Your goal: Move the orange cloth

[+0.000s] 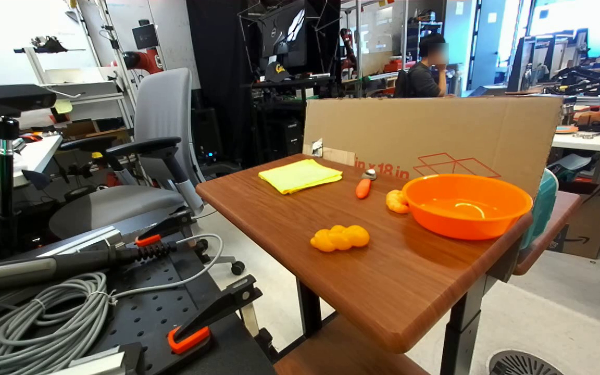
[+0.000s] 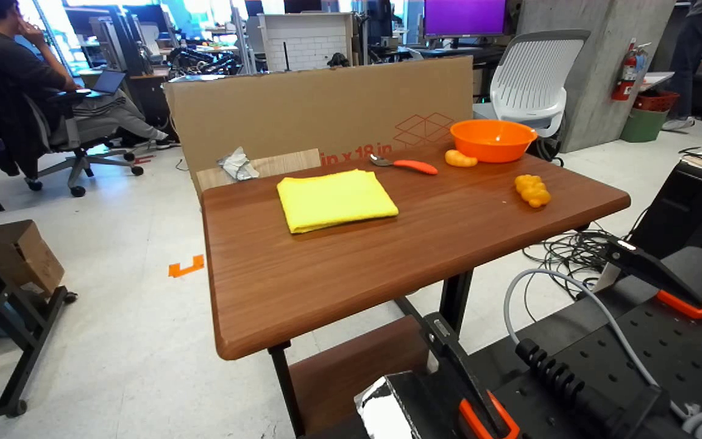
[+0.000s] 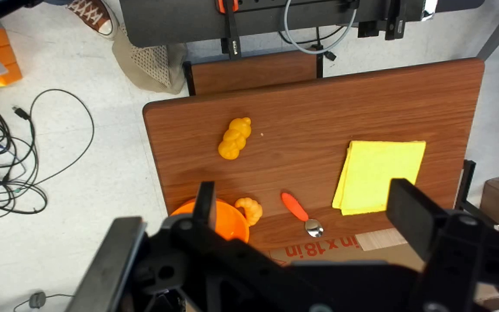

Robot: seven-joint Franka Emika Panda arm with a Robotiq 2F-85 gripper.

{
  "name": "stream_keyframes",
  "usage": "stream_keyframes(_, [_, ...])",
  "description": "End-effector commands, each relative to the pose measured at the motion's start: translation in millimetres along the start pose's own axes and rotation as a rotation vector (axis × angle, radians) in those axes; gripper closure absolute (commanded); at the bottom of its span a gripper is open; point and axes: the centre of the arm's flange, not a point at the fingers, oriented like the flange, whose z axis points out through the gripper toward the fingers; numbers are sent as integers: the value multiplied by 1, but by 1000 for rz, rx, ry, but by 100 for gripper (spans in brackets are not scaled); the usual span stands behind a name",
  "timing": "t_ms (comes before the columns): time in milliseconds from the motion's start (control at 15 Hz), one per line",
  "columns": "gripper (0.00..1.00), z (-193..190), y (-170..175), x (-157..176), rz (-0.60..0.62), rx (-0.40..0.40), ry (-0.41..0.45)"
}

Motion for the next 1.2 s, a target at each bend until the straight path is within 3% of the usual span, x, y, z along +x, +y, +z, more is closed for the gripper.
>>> stream_keyframes(0, [0, 0, 0, 0, 0, 0, 0])
stream_keyframes(267, [0, 5, -7, 7, -3, 16, -3])
stream_keyframes(533, [0, 33, -34, 25, 3, 43, -7])
stream_keyframes(1133, [0, 156, -111, 76, 23, 38, -128])
